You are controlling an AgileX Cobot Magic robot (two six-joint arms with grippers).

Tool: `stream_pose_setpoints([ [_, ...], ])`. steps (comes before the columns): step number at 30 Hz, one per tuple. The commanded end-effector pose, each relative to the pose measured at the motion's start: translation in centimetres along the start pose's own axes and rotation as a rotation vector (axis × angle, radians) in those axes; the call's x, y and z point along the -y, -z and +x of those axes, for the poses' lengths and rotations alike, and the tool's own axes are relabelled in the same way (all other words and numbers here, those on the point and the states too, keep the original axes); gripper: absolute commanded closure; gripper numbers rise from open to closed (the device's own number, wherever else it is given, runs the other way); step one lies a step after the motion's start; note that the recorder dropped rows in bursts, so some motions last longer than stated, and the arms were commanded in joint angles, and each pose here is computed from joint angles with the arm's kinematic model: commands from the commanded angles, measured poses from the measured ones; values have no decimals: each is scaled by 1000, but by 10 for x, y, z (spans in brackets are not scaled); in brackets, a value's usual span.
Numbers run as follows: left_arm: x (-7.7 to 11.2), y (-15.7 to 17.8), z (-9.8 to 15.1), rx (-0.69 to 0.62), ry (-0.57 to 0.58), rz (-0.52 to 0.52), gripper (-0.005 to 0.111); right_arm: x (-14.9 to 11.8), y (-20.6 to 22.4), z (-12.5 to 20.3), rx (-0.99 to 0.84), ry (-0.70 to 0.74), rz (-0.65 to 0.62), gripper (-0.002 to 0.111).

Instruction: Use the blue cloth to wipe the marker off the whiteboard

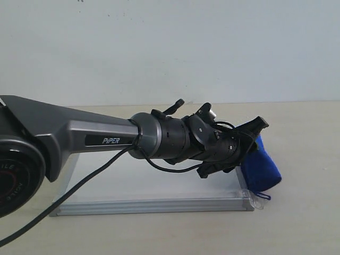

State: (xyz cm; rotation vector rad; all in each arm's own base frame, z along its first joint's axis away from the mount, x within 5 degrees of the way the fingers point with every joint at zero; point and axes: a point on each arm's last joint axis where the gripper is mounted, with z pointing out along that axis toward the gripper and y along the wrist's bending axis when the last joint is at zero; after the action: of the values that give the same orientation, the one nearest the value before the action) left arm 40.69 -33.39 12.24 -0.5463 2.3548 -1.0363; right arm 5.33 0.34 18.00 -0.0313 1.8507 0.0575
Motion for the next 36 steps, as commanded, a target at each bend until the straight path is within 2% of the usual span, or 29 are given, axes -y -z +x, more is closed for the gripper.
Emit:
stream_pose_setpoints([
  [1, 2, 1, -5, 23, -2, 11, 63, 0, 1, -1, 12, 3, 6, 107],
  [9, 3, 1, -6, 36, -8, 14, 63, 0, 1, -1, 12, 3, 6, 107],
  [12, 3, 2, -6, 35, -83, 15, 63, 0, 1, -1, 12, 3, 6, 107],
  [16, 12, 10, -7, 17, -207, 27, 70, 0, 1, -1, 12, 3, 6, 107],
  [19, 21, 27, -6, -13, -313, 37, 81, 0, 1, -1, 12, 3, 6, 107],
  [24, 15, 53, -6, 22, -308, 8, 102, 0, 1, -1, 12, 3, 6, 107],
  [30, 14, 98, -4, 44, -402, -3, 103, 0, 1, -1, 12, 3, 6, 107],
  [36, 15, 152, 13, 88, -484, 14, 103, 0, 1, -1, 12, 3, 6, 107],
])
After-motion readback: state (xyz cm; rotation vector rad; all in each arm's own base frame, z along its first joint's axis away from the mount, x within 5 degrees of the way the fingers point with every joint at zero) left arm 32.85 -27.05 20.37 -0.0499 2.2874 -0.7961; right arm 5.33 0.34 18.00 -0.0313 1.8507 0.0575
